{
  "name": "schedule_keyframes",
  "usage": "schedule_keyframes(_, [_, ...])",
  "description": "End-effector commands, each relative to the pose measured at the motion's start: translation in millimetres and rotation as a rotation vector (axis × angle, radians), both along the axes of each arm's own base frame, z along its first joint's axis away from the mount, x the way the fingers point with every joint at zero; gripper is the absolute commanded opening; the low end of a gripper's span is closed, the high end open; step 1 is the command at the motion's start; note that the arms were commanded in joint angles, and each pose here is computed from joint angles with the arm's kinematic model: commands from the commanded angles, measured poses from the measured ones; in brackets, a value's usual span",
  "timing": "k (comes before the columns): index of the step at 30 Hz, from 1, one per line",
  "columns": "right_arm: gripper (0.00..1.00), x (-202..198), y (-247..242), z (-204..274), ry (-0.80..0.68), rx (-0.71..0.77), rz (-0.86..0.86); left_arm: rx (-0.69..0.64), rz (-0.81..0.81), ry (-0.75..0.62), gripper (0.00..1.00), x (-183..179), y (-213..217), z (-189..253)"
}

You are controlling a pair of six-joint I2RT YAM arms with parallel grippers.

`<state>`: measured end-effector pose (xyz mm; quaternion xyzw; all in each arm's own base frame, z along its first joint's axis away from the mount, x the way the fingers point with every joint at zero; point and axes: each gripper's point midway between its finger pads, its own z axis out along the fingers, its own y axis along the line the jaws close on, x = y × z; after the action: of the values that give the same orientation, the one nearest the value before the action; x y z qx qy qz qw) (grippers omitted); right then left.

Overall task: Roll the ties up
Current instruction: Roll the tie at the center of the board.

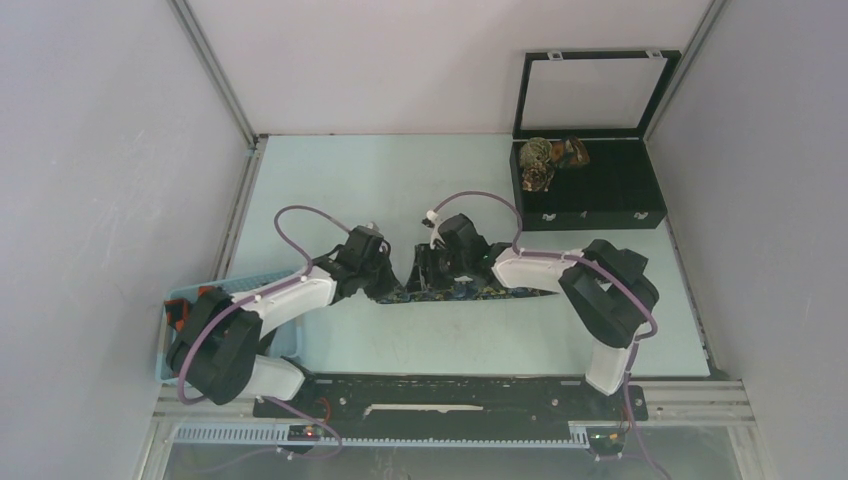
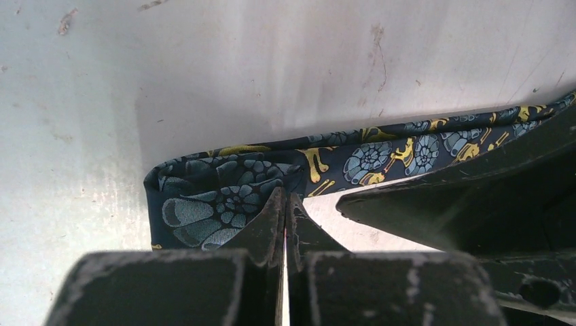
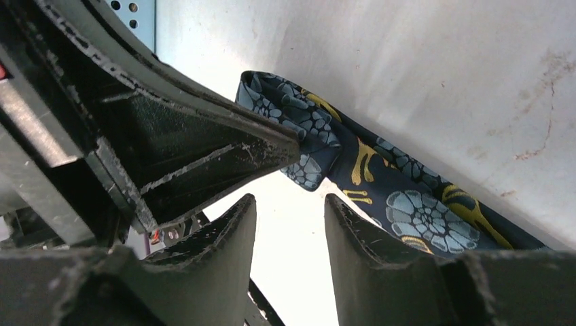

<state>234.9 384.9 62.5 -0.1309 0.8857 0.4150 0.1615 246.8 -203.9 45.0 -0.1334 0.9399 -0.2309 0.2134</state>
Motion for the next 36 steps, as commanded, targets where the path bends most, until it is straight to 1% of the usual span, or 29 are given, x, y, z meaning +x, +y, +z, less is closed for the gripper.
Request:
schedule_keyframes(1, [0.44, 7.4, 18.2, 9.8, -0.015, 0.039, 0.016, 0.006, 0.018, -0.026, 0.0, 0.9, 4.5, 6.3])
schedule_keyframes(5, [0.42, 8.0, 19.0, 3.1, -0.003, 0.028, 0.016, -0.003, -0.004, -0.067, 0.01, 0.1, 5.3, 18.7])
schedule_keyframes(8, [0.42, 9.1, 18.8, 3.3, -0.009, 0.027, 0.016, -0.006, -0.003, -0.121, 0.12, 1.0, 9.7, 36.0])
schedule_keyframes(9, [0.41, 8.9, 19.0, 3.0, -0.008, 0.024, 0.018, -0.006, -0.006, -0.134, 0.18, 1.2, 10.5, 41.6])
schedule_keyframes(12, [0.41, 9.7, 20.1, 2.6, -0.005, 0.018, 0.021, 0.016, -0.017, -0.165, 0.29, 1.3, 15.5, 54.5])
schedule_keyframes(17, [0.41, 9.7, 19.8, 5.5, -0.009, 0.019, 0.023, 0.145, 0.007, -0.234, 0.36, 3.6, 43.4, 64.1])
schedule_keyframes(20, [0.43, 10.2, 17.4, 8.9, -0.027, 0.012, 0.028, 0.171, -0.005, -0.291, 0.39, -0.6, 53.6, 64.0])
schedule_keyframes(21, [0.43, 10.0, 16.4, 10.4, -0.032, 0.01, 0.03, 0.177, 0.001, -0.298, 0.39, -2.3, 57.3, 62.6])
schedule_keyframes(23, [0.43, 10.5, 15.3, 15.2, -0.043, 0.003, 0.036, 0.183, 0.017, -0.265, 0.42, -8.1, 66.0, 55.4])
schedule_keyframes(24, [0.43, 11.8, 14.9, 18.3, -0.051, 0.003, 0.034, 0.188, 0.023, -0.233, 0.46, -11.8, 70.3, 49.0])
schedule_keyframes(26, [0.43, 11.8, 15.2, 23.9, -0.06, 0.008, 0.03, 0.205, 0.017, -0.219, 0.54, -13.8, 74.1, 40.5])
schedule_keyframes(27, [0.42, 12.3, 16.0, 28.0, -0.06, 0.018, 0.026, 0.21, 0.016, -0.218, 0.55, -14.3, 75.1, 36.4])
schedule_keyframes(29, [0.39, 11.8, 18.8, 34.0, -0.058, 0.034, 0.028, 0.216, 0.011, -0.222, 0.58, -14.3, 75.9, 30.6])
schedule_keyframes(33, [0.27, 5.9, 29.0, 37.9, -0.04, 0.065, 0.049, 0.218, 0.006, -0.218, 0.59, -14.0, 76.0, 22.7])
schedule_keyframes(35, [0.21, 3.7, 34.7, 34.9, -0.022, 0.075, 0.062, 0.198, -0.013, -0.23, 0.58, -12.4, 71.3, 20.7])
schedule_keyframes(36, [0.2, 3.4, 36.8, 33.9, -0.013, 0.082, 0.067, 0.189, -0.022, -0.234, 0.59, -12.0, 69.3, 18.7])
